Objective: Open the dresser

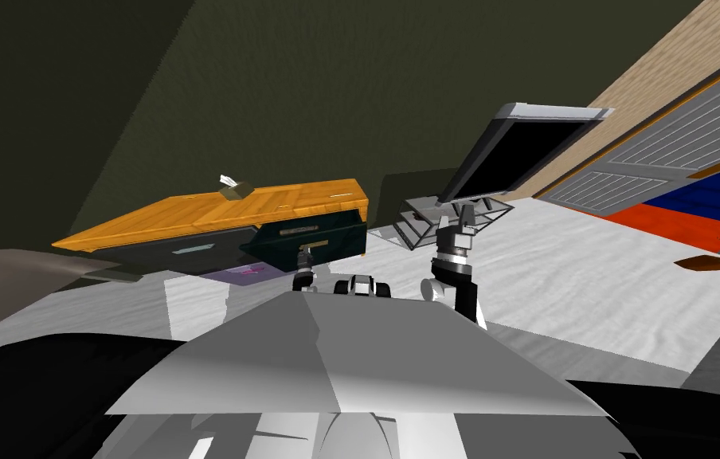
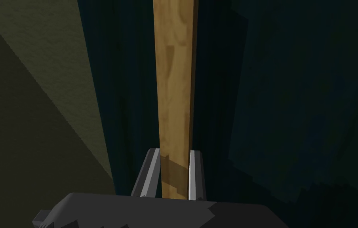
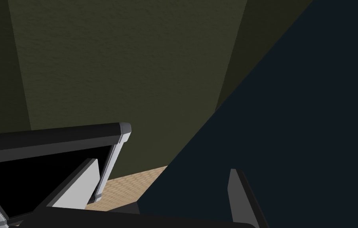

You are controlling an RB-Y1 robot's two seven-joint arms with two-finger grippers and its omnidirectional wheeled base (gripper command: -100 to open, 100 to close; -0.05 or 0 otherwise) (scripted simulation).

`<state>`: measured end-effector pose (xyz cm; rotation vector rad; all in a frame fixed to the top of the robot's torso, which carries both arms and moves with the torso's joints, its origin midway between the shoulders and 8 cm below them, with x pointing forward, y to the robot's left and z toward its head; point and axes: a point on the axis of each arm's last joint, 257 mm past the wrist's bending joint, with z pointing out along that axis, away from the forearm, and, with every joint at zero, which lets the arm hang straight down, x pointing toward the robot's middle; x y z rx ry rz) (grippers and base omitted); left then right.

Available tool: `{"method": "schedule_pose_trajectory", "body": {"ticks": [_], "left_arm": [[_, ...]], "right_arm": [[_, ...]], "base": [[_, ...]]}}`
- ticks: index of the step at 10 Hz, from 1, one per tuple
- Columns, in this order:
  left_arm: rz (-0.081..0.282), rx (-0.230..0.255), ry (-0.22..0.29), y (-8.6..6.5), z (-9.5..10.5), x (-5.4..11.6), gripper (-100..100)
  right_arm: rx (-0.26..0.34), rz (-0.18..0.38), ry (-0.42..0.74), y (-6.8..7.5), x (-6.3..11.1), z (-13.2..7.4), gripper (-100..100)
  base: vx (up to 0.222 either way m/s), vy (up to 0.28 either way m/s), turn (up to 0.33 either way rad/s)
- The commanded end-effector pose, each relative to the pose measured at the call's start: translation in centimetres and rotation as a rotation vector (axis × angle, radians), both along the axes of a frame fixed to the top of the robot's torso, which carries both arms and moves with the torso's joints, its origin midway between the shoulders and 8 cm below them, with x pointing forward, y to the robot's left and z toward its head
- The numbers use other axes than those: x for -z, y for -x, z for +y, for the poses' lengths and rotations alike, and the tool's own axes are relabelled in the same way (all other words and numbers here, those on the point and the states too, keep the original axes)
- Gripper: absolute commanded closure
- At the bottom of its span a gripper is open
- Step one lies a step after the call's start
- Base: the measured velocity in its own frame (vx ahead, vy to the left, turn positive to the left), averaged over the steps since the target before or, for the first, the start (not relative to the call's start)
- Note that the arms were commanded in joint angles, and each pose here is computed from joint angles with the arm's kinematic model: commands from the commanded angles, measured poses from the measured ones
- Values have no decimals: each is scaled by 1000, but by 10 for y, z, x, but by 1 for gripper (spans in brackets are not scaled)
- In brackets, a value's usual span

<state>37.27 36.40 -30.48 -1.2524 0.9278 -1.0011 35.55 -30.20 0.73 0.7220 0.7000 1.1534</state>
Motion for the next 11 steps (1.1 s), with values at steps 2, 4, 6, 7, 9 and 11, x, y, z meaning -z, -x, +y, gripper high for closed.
{"method": "schedule_pose_trajectory", "body": {"ticks": [2,4,6,7,9,11], "left_arm": [[6,-6,2,1,4,-8,-100],[9,-11,2,2,9,-18,-100],[11,-15,1,3,13,-28,-100],[10,-17,0,3,14,-34,-100],[12,-22,0,4,18,-45,-100],[6,-23,-3,5,19,-54,-100]], "right_arm": [[0,0,0,0,0,0,0],[0,0,0,0,0,0,0],[0,0,0,0,0,0,0],[0,0,0,0,0,0,0],[0,0,0,0,0,0,0],[0,0,0,0,0,0,0]], "base": [[-20,-14,-19],[7,-10,-21],[6,-11,-26],[-4,-12,-21],[-8,-14,-22],[-5,-11,-12]]}}
